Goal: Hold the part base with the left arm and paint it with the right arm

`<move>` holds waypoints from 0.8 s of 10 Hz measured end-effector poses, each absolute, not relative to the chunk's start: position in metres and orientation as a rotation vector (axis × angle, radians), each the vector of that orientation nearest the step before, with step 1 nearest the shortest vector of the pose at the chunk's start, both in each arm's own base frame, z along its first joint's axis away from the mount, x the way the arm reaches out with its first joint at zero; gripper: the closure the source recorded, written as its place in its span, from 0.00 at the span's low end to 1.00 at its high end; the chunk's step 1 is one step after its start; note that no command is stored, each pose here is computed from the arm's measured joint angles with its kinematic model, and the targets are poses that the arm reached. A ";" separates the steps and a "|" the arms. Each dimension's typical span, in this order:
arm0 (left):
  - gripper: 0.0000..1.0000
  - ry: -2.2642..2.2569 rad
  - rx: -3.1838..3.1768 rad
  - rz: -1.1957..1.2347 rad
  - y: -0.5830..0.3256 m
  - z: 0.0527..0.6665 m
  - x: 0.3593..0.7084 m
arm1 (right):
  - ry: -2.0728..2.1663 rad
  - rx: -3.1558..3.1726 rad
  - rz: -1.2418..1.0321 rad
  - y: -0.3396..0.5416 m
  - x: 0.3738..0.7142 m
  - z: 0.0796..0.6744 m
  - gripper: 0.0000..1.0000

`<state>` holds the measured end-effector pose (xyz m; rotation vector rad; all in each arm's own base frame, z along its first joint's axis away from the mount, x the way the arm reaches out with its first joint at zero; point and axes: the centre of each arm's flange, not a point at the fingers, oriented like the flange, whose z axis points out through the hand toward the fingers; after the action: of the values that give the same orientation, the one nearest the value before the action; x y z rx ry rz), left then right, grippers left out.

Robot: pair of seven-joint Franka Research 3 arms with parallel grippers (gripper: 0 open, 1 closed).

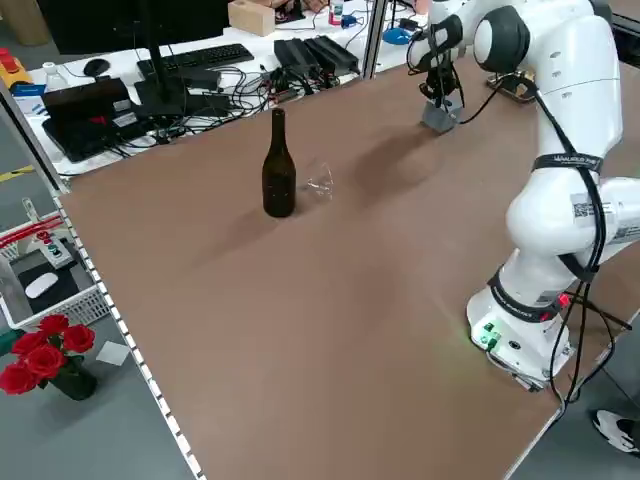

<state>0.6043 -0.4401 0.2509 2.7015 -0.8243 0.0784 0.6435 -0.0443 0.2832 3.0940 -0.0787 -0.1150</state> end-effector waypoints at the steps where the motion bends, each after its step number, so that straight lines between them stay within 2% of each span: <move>1: 0.94 -0.824 2.702 0.078 -0.440 0.251 0.604 | -0.098 3.099 -0.117 -0.027 0.643 0.282 0.96; 8: 0.94 -0.827 2.701 0.079 -0.441 0.251 0.604 | -0.196 3.178 -0.117 0.083 0.637 0.290 0.96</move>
<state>0.6036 -0.4413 0.2512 2.7012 -0.8270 0.0791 0.6368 0.0832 0.2898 3.1781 -0.1959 -0.1166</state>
